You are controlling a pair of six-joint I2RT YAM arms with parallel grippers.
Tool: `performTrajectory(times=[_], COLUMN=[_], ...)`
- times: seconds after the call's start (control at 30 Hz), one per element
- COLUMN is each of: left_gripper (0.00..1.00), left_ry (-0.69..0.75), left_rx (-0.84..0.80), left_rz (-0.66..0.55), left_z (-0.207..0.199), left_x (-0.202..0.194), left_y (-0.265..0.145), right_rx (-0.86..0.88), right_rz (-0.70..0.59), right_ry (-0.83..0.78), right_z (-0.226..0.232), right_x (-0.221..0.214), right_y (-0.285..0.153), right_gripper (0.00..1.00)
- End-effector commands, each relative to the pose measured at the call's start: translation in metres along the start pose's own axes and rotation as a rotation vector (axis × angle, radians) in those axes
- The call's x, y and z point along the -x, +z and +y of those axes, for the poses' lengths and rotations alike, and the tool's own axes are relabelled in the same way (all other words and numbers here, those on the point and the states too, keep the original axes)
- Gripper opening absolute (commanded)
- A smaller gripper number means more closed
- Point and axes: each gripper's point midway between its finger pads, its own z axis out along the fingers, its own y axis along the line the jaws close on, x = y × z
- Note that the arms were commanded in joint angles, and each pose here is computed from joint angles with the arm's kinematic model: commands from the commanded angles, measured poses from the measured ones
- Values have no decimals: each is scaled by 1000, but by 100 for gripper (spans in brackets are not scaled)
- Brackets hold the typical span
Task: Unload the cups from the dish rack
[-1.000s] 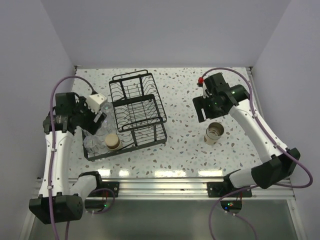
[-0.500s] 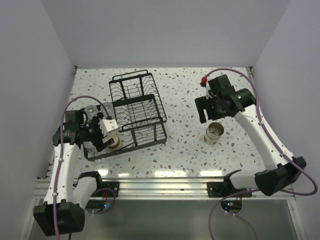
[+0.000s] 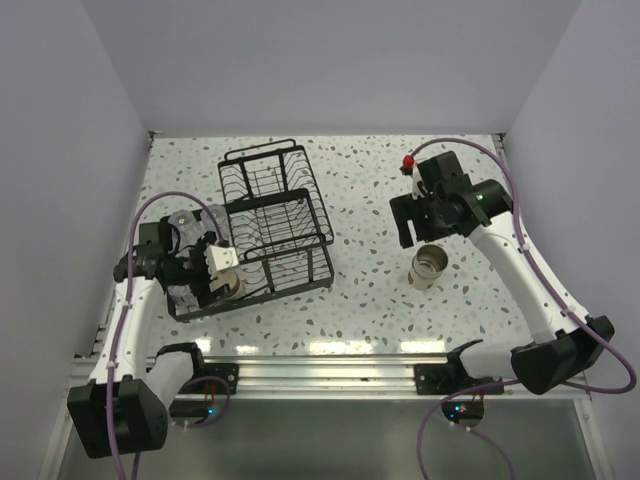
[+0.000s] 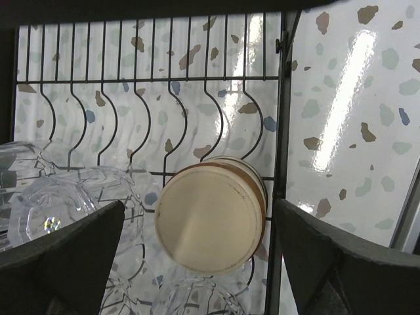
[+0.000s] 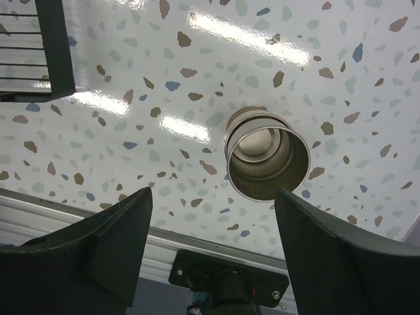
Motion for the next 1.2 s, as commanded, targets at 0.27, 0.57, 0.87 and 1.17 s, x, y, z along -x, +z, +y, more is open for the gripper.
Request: performTrajectory(times=[0.27,0.57,0.87,1.17], left_gripper=[91,91,86,89], left_ry=[36,122,50,-1], left_rx=[-49,-54,-152,-181], left_rz=[20,113,35,14], left_z=[-4,-5,-15,-9], left_x=[-21,-38,-32,-47], left_y=[18,10,12,-9], right_rx=[28,30,38,45], right_rz=[-36,-37,-44,-48], right_ry=[-23,-28,-32,-33], right_z=[3,3,4,6], right_x=[6,7,7,8], right_y=[-5,-4,-7,-6], right_gripper=[79,79,79,79])
